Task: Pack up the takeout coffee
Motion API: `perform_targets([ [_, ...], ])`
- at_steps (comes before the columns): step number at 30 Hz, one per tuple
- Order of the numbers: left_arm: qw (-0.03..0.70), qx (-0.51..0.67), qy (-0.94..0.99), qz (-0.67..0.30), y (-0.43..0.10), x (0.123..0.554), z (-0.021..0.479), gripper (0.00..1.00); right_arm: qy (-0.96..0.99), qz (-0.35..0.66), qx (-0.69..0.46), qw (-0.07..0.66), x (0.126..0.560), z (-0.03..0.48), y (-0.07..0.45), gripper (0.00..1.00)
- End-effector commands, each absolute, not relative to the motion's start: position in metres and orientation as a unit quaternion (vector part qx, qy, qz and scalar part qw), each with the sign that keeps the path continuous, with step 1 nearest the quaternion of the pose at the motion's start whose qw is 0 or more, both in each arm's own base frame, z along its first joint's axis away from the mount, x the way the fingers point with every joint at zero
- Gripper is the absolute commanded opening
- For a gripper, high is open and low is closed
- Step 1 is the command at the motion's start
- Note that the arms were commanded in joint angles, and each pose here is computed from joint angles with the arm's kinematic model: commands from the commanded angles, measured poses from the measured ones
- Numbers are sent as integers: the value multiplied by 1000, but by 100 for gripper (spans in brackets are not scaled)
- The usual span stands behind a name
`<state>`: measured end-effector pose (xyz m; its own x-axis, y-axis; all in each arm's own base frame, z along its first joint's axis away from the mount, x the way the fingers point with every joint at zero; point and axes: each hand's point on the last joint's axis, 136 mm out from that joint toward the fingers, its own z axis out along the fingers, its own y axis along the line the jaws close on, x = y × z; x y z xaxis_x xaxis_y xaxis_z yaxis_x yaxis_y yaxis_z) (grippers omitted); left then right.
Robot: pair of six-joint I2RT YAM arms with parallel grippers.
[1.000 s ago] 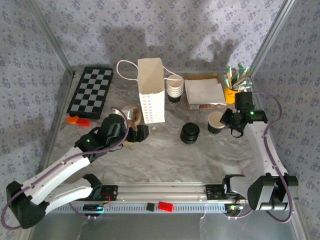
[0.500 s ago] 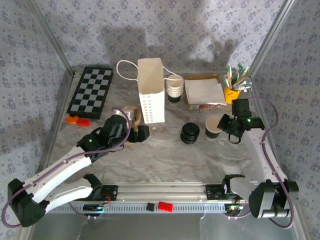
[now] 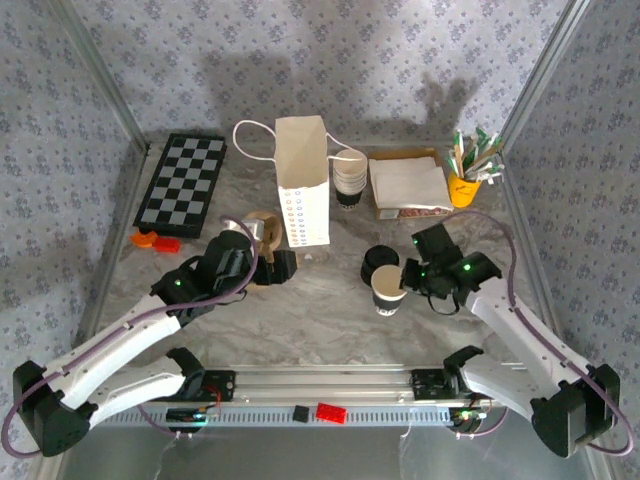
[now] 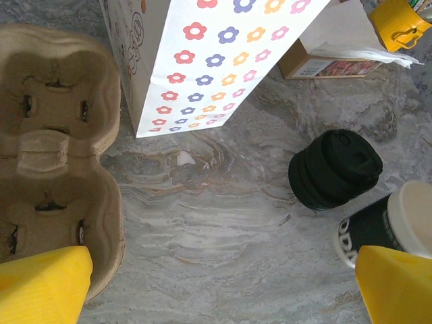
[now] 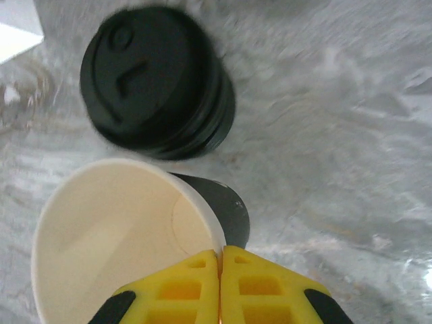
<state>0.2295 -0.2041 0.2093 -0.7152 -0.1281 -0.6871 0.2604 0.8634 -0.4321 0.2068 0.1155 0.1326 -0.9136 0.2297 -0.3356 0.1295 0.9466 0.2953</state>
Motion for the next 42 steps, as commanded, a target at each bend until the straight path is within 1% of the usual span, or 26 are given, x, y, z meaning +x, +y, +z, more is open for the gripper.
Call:
perform_targets([
  [1,381,32,886,-262,-204,229,218,100,968,137,97,188,205,131,128,8],
  [5,380,33,887,-259,-204,230,217,100,972,133,80,178,198,124,138,9],
  [7,380,34,887,-259,-205,230,217,100,974,120,76,175,196,120,135,10],
  [14,379,36,888,-257,-206,231,217,100,977,128,65,161,189,110,143,15],
  [15,379,36,888,-257,-206,232,217,100,977,124,67,160,189,110,141,17],
  [17,380,38,888,-256,-206,232,218,100,975,127,71,165,190,119,141,31],
  [19,382,39,886,-258,-207,233,221,100,973,137,65,173,191,132,143,34],
  [21,384,40,885,-258,-209,234,223,100,973,138,58,177,195,144,143,39],
  [23,385,44,885,-258,-211,236,225,100,973,139,56,174,198,151,142,41],
  [25,386,44,884,-259,-212,237,228,100,976,128,64,163,203,154,134,49],
  [28,390,47,881,-265,-217,240,232,100,981,116,68,140,215,153,125,58],
  [30,391,51,880,-265,-221,243,234,100,987,91,51,122,226,150,120,63],
  [33,389,55,882,-261,-225,247,235,100,989,60,18,136,252,154,123,73],
  [36,388,55,884,-256,-227,251,234,100,989,54,-11,135,272,153,133,82],
  [42,389,50,884,-253,-228,254,232,100,990,31,-75,115,298,135,145,88],
])
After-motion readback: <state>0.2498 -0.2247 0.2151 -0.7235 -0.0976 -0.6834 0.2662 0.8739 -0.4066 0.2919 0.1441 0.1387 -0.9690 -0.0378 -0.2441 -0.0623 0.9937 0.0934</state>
